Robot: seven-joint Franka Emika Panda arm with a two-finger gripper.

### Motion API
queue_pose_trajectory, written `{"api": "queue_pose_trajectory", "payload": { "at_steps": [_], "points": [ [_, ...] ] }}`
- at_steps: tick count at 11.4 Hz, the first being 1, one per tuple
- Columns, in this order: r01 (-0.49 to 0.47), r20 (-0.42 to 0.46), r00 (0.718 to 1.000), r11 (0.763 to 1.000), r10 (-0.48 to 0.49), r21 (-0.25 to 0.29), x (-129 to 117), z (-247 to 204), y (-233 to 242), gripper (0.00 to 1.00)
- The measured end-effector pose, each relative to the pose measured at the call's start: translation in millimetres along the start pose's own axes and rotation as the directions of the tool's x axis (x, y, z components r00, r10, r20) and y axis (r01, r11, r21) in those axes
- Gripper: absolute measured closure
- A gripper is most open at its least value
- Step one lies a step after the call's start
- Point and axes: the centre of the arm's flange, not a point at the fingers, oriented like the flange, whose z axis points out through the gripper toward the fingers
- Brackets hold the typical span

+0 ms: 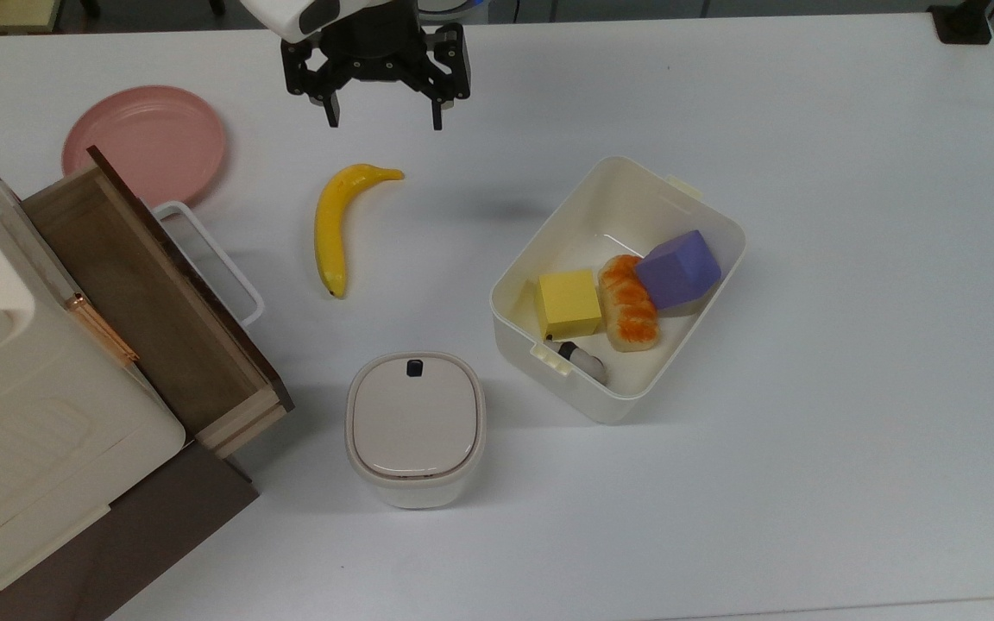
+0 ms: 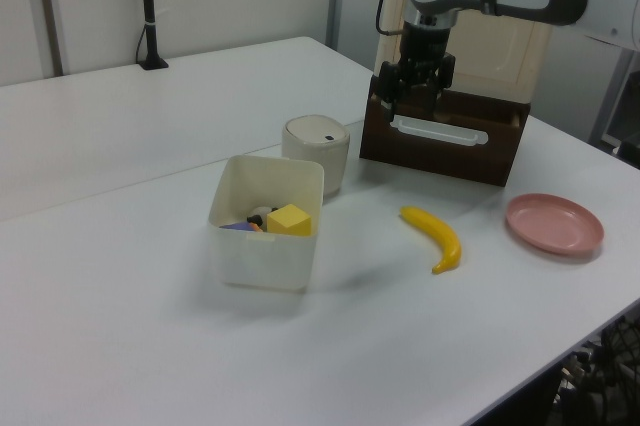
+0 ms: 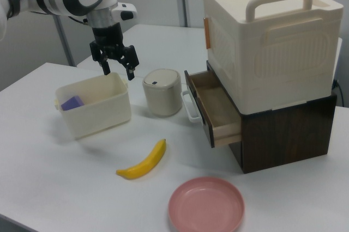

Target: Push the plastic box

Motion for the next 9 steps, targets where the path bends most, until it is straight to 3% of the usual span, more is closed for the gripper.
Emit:
{"api": "queue_pose_trajectory", "payload": {
  "at_steps": [9],
  "points": [
    [0.007,0.004,1.0,1.0,-0.007,0.005,-0.4,0.5,-0.5,0.0]
  ]
}}
